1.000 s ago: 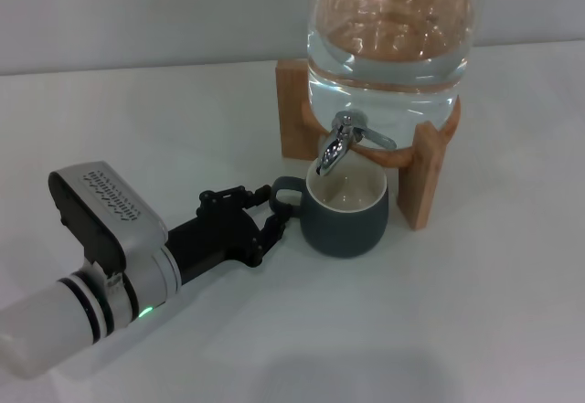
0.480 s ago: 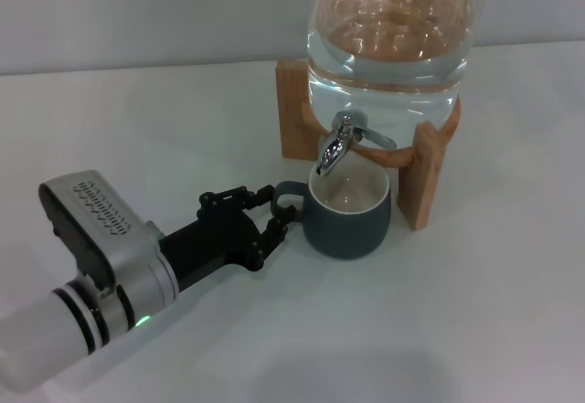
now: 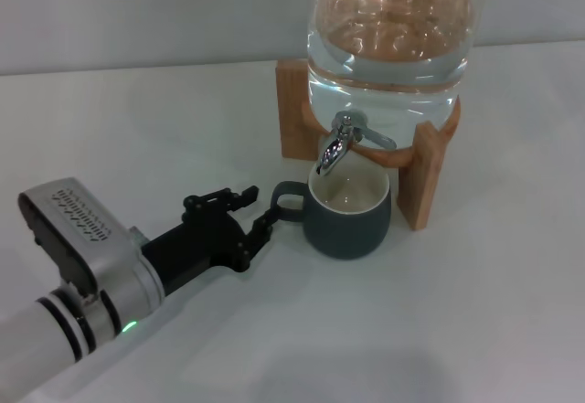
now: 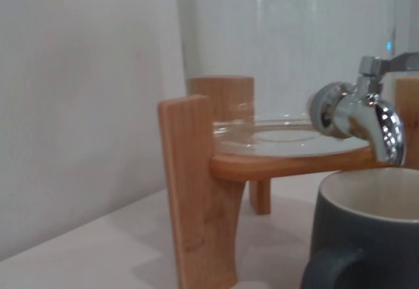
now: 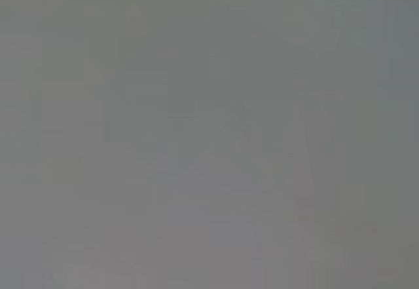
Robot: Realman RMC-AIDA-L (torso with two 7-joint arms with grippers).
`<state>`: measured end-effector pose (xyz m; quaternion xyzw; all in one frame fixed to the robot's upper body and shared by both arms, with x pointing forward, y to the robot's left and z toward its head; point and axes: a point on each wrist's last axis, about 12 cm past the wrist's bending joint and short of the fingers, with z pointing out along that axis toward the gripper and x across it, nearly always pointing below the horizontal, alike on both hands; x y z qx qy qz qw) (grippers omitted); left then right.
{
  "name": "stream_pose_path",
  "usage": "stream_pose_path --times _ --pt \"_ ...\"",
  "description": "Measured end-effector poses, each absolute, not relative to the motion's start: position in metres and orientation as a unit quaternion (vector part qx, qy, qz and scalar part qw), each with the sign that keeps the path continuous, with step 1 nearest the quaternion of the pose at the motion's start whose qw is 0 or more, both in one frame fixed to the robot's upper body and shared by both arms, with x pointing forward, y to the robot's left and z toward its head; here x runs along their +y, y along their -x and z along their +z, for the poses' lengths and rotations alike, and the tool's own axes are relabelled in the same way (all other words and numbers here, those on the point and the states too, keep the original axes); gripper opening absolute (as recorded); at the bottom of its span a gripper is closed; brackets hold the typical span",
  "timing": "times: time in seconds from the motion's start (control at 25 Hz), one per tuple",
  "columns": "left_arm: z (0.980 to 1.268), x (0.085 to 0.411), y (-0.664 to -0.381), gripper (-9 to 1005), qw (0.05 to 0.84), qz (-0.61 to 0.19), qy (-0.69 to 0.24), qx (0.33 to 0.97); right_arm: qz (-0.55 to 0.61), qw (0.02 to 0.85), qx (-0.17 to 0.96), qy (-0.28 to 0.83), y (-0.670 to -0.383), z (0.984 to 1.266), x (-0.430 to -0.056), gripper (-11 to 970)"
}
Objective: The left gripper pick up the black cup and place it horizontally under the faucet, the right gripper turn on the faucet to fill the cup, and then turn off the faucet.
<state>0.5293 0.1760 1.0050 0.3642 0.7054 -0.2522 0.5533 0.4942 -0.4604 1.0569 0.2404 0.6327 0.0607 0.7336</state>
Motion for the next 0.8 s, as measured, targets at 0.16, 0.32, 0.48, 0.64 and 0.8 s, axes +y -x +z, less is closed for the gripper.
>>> stream_pose_path --times 0.16,0.32,0.48,0.64,0.8 --pt "1.004 0.184 -0.53 373 0.556 -0.243 -0.359 0.709 0.061 0.733 0.633 -0.241 -0.494 1.057 -0.46 842" --pt "1.004 0.184 -0.53 373 0.557 -0.243 -0.358 0.709 0.061 0.733 0.633 -0.241 -0.494 1.056 -0.46 842" --pt "1.003 0.185 -0.528 373 0.557 -0.244 -0.354 0.71 0.059 0.732 0.634 -0.242 -0.492 1.056 -0.461 841" --pt "1.005 0.192 -0.53 373 0.57 -0.239 -0.342 0.708 0.059 0.732 0.634 -0.242 -0.492 1.056 -0.462 841" --pt "1.008 0.197 -0.532 377 0.578 -0.234 -0.34 0.704 0.057 0.73 0.636 -0.244 -0.492 1.055 -0.462 841"
